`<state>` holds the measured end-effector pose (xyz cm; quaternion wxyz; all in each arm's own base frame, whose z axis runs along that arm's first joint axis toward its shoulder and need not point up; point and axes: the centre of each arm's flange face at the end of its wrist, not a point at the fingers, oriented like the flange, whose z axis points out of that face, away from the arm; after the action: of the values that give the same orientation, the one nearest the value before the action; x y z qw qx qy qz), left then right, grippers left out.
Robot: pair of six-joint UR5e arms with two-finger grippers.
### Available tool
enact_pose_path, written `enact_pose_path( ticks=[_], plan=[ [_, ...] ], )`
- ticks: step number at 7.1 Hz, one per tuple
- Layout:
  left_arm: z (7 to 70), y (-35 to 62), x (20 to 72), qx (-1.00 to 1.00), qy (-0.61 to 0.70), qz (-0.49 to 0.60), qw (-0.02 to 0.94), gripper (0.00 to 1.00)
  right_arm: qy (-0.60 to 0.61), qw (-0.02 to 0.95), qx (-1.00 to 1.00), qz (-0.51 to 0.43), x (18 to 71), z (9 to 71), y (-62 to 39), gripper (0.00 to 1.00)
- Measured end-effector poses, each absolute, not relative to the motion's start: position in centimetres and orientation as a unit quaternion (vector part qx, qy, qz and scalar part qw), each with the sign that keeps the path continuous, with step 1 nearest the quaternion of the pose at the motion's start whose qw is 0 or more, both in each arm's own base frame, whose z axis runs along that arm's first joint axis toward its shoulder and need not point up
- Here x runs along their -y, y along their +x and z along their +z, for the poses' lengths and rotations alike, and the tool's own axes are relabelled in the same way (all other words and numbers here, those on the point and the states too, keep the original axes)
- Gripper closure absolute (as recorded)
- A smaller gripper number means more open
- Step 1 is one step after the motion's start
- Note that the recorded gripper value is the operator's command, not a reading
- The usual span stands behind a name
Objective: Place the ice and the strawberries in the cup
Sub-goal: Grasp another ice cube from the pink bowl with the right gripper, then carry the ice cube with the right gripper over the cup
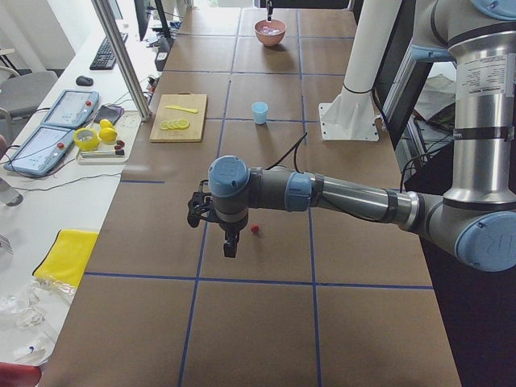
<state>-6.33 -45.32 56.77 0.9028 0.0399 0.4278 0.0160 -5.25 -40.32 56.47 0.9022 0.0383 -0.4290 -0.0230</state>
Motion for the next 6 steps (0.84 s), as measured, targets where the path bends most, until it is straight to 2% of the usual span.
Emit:
enact_pose_path(
  ticks=[3,6],
  plan=[
    [57.4,-6.3,45.4,-0.428,0.034,0.014,0.903,0.0,0.015,0.88,0.472,0.047,44.7,45.2,-14.0,1.0],
    [57.7,-6.3,45.4,-0.428,0.032,0.013,0.903,0.0,-0.014,0.861,0.499,0.096,45.1,34.6,-26.5,1.0]
  ],
)
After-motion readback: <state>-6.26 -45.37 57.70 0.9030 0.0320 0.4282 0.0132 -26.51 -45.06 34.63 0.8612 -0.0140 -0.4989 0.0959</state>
